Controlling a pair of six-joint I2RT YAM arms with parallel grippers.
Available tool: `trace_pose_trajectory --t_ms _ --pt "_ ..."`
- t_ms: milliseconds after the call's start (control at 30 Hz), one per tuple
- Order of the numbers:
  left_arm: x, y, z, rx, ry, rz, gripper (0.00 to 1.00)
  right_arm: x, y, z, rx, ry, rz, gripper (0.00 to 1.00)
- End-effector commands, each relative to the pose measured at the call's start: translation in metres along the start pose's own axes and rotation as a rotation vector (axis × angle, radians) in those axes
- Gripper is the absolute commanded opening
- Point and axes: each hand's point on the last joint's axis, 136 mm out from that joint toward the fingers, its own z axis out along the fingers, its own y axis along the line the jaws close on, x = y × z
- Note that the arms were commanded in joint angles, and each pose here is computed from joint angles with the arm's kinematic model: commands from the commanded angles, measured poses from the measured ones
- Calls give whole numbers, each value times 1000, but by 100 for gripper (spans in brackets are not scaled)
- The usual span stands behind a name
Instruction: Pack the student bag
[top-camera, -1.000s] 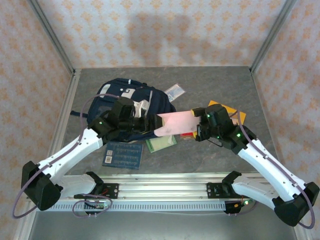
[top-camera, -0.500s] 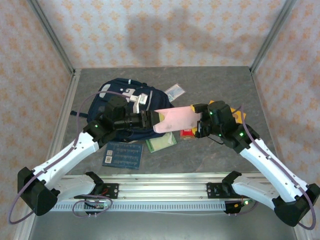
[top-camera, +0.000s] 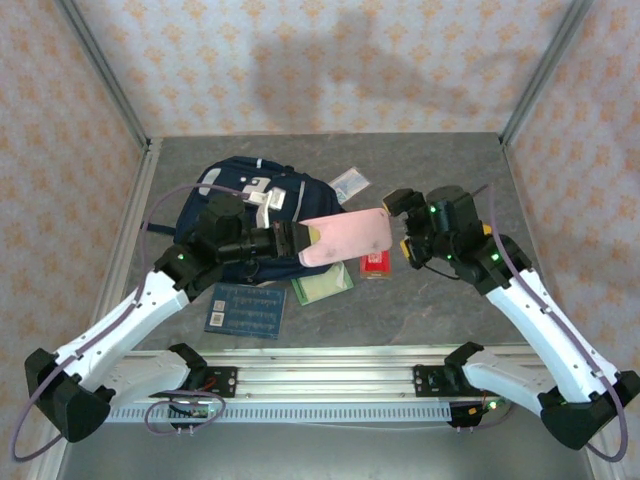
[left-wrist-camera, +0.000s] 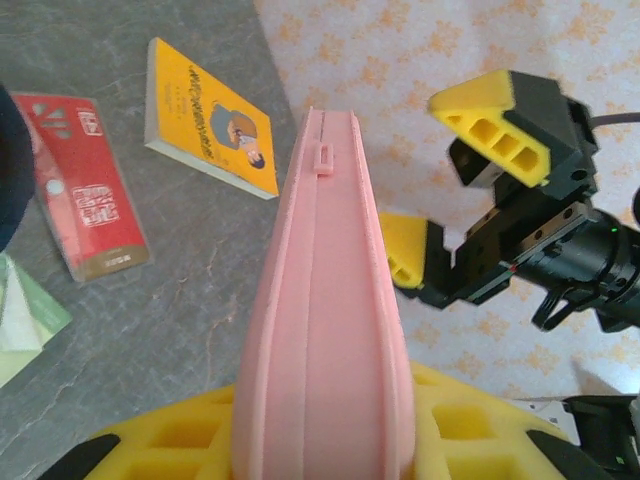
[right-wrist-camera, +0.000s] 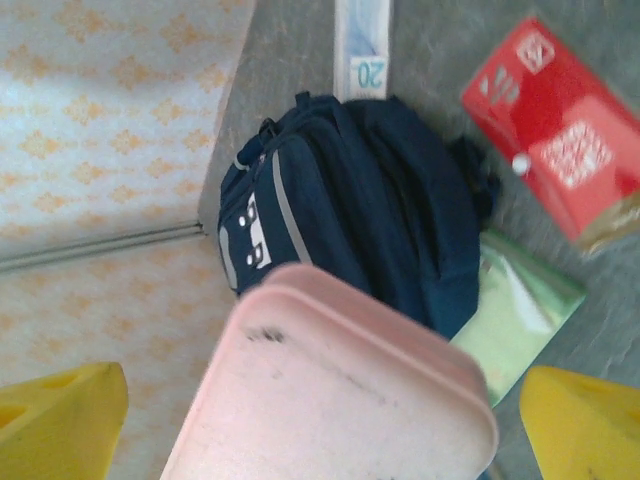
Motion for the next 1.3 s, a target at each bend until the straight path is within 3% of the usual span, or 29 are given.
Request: trace_pose_trajectory --t_ms 0,100,233,467,800,1267 --pt "-12 -12 -20 8 -51 17 23 4 9 -7 -47 31 -486 100" --pt "-11 -13 -29 12 -48 10 24 30 23 -7 -211 139 -701 99" --pt "-4 -18 -39 35 -30 3 23 53 29 -2 -369 233 -766 100" --pt "8 -35 -52 99 5 1 23 47 29 14 -504 371 -632 100" --pt "18 -49 -67 157 12 8 23 69 62 -19 -871 578 -440 94" --pt "15 -41 -57 155 14 -6 23 92 63 -60 -961 655 -368 74"
